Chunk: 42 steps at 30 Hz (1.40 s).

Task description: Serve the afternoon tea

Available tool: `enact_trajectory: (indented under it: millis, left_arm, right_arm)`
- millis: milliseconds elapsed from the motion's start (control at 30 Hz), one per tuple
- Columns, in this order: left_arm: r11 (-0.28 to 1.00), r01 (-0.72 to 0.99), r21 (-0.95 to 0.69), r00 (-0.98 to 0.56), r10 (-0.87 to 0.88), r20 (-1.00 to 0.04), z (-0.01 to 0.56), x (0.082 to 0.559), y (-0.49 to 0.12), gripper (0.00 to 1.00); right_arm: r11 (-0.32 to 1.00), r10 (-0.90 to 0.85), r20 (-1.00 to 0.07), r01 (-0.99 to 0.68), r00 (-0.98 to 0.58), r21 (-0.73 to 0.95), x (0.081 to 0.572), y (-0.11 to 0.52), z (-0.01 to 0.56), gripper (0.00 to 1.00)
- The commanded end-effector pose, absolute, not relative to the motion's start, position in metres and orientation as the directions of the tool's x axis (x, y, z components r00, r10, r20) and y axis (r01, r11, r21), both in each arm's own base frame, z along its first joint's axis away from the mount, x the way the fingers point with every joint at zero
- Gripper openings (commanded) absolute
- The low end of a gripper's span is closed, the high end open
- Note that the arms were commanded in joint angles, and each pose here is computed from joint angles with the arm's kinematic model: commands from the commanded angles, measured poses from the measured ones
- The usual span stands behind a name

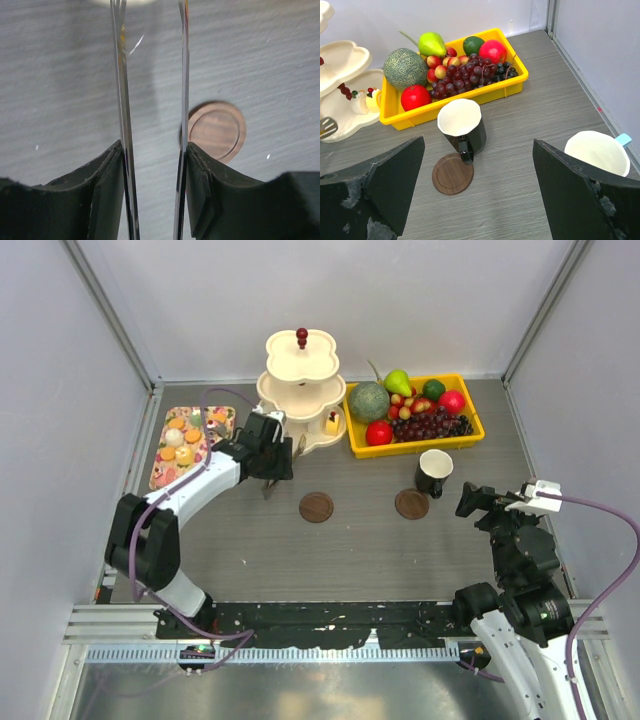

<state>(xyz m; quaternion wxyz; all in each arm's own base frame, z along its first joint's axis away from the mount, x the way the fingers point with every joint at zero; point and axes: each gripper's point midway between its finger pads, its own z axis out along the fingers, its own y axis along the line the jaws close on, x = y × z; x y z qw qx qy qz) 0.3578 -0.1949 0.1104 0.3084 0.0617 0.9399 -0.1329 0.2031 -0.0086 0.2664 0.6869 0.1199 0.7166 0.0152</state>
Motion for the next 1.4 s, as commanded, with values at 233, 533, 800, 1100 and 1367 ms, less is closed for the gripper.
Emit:
enact_trajectory:
  millis: [233, 533, 800, 1100, 1367]
  left_arm:
    - [0.994, 0.006, -0.107, -0.788, -0.062, -0.613, 0.151, 0.306, -0.108, 0.45]
    - [0.97, -0.24, -0.041, -0.768, -0.215, -0.603, 0.159, 0.282, -0.017, 0.45]
    - [0.89, -0.456, 0.011, -0.724, -0.363, -0.587, 0.165, 0.267, 0.05, 0.46]
    - [0.836, -0.546, 0.054, -0.689, -0.411, -0.597, 0.167, 0.258, 0.09, 0.5]
    - [0.843, -0.537, -0.014, -0.679, -0.443, -0.586, 0.161, 0.273, 0.092, 0.6]
  right_arm:
    - [0.969, 0.208, -0.978, 0.129, 0.028, 0.21, 0.202, -0.007, 0.28, 0.96]
    - [0.972, 0.211, -0.977, 0.1, 0.024, 0.212, 0.202, -0.001, 0.281, 0.96]
    - [0.975, 0.211, -0.977, 0.067, 0.033, 0.213, 0.201, 0.005, 0.283, 0.96]
    - [0.974, 0.22, -0.974, 0.038, 0.05, 0.222, 0.198, 0.009, 0.287, 0.96]
    - [0.975, 0.217, -0.974, 0.03, 0.058, 0.219, 0.197, 0.009, 0.288, 0.96]
